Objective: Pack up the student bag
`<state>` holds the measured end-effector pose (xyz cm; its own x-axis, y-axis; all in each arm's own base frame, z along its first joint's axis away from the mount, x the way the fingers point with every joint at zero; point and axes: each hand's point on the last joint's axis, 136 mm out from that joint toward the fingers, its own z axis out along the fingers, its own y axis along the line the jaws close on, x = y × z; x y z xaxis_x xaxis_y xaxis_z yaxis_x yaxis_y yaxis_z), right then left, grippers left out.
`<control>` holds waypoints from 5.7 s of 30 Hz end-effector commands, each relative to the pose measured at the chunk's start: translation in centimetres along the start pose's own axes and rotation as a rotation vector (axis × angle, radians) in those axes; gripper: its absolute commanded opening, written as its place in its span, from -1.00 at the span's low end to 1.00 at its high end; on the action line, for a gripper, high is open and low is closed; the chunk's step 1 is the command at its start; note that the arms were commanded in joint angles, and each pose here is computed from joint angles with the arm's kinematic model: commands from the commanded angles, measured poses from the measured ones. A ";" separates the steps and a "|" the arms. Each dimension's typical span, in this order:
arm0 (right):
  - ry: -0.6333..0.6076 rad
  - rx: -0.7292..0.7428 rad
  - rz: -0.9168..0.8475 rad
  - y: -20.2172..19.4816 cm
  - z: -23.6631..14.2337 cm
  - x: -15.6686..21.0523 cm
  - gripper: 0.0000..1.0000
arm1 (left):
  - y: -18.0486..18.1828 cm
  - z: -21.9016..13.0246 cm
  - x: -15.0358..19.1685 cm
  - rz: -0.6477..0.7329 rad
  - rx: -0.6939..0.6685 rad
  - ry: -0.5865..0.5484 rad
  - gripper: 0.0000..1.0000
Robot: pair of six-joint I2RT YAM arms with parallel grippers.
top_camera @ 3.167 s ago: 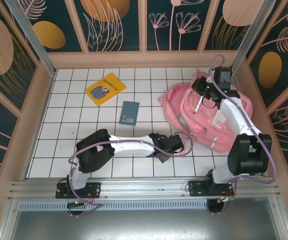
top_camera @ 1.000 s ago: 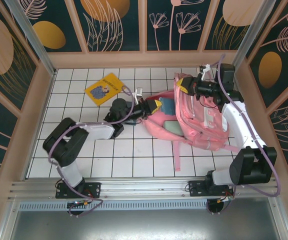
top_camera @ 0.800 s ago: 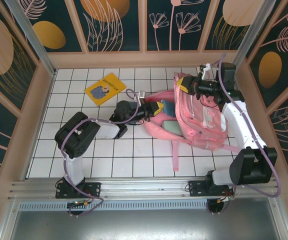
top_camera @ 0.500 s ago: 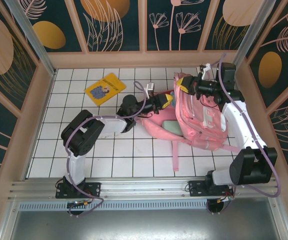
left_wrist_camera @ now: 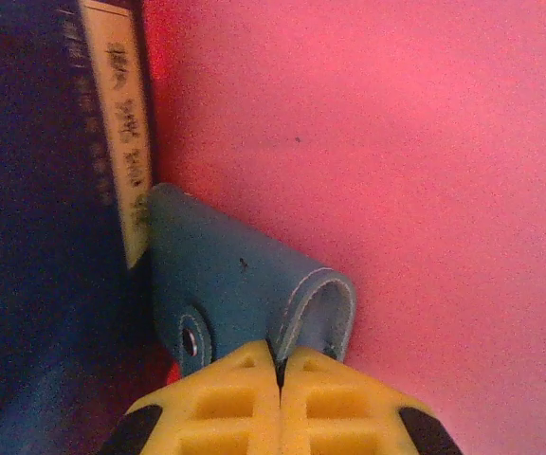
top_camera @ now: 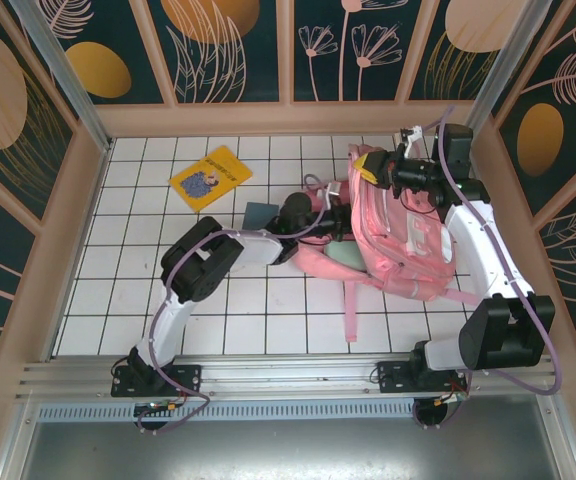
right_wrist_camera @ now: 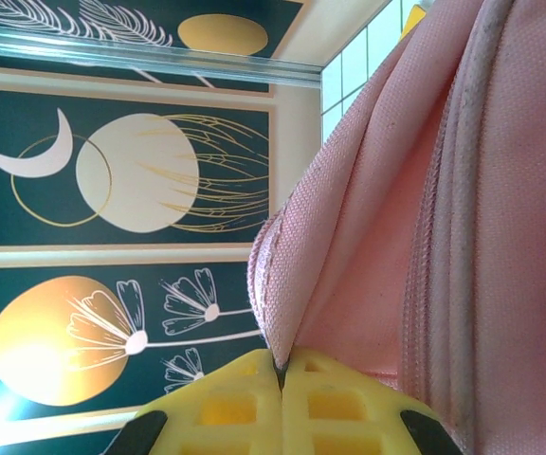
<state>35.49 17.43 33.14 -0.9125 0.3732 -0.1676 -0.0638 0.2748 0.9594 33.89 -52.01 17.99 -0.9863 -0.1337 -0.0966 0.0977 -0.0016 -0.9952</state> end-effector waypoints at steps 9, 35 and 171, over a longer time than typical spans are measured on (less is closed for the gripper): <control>-0.033 -0.097 -0.179 5.8 -2.1 0.6 -1.00 | 1.0 0.9 0.3 0.117 -0.177 0.026 0.20; -0.312 0.343 -0.277 -0.1 -5.7 -3.1 -1.00 | -0.3 -22.9 -9.2 0.293 -0.809 -0.421 0.50; 0.284 -0.195 -0.226 2.4 14.9 9.5 -1.00 | -9.2 -32.7 -2.9 0.142 -0.146 -0.518 0.70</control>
<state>33.72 34.80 26.51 -0.9538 0.0324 -0.2986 -0.2826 0.2400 0.9287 31.93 -18.49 23.81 -0.7555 -0.6174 -0.2194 0.0568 0.2719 -0.9606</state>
